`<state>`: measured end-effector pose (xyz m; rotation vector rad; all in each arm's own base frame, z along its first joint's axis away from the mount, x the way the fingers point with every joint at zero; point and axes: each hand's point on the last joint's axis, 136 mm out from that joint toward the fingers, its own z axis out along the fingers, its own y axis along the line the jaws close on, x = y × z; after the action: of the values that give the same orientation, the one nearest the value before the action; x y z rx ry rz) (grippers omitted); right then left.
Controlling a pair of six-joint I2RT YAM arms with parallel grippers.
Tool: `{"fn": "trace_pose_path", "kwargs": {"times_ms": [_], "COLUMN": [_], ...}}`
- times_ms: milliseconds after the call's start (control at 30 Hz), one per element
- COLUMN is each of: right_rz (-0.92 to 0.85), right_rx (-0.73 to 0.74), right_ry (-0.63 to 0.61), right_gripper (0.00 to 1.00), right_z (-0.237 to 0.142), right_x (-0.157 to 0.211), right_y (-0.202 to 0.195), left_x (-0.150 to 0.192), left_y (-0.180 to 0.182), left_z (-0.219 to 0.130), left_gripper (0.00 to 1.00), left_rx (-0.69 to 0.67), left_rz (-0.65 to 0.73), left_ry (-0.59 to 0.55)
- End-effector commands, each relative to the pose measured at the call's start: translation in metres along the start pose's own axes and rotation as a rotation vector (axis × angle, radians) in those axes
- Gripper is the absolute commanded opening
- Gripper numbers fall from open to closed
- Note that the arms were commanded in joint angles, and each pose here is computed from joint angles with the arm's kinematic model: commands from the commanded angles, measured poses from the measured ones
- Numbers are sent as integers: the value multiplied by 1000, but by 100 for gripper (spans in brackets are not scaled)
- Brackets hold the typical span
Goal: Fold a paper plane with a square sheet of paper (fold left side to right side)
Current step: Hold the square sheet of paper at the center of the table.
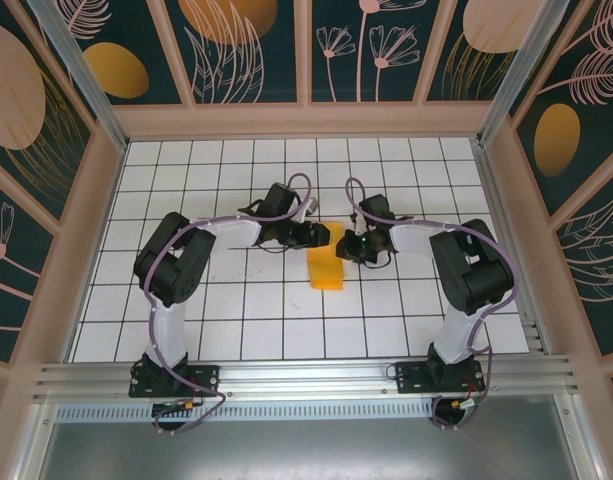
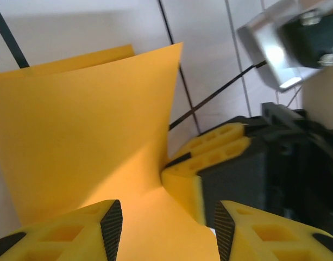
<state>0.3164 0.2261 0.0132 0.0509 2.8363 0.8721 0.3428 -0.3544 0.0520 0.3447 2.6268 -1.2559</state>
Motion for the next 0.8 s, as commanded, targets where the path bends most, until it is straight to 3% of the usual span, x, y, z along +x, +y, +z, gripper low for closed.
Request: {"fn": "trace_pose_path", "kwargs": {"times_ms": [0,267,533,767], "right_rz": [37,2,-61,-55], "right_rx": [171,120,66,-50], "right_ry": [65,6,-122,-104], "right_gripper": [18,19,22,21], "right_z": [12,3,-37,-47], "right_x": [23,6,-34,-22], "right_y": [-44,-25,12,37], "left_x": [-4,21,36,38], "left_y": [3,30,45,45], "left_z": [7,18,21,22], "left_gripper": [51,50,49,49], "left_rx": [-2,-95,-153,-158], "left_rz": [-4,-44,-70,-69], "left_ry": [4,46,64,65]}}
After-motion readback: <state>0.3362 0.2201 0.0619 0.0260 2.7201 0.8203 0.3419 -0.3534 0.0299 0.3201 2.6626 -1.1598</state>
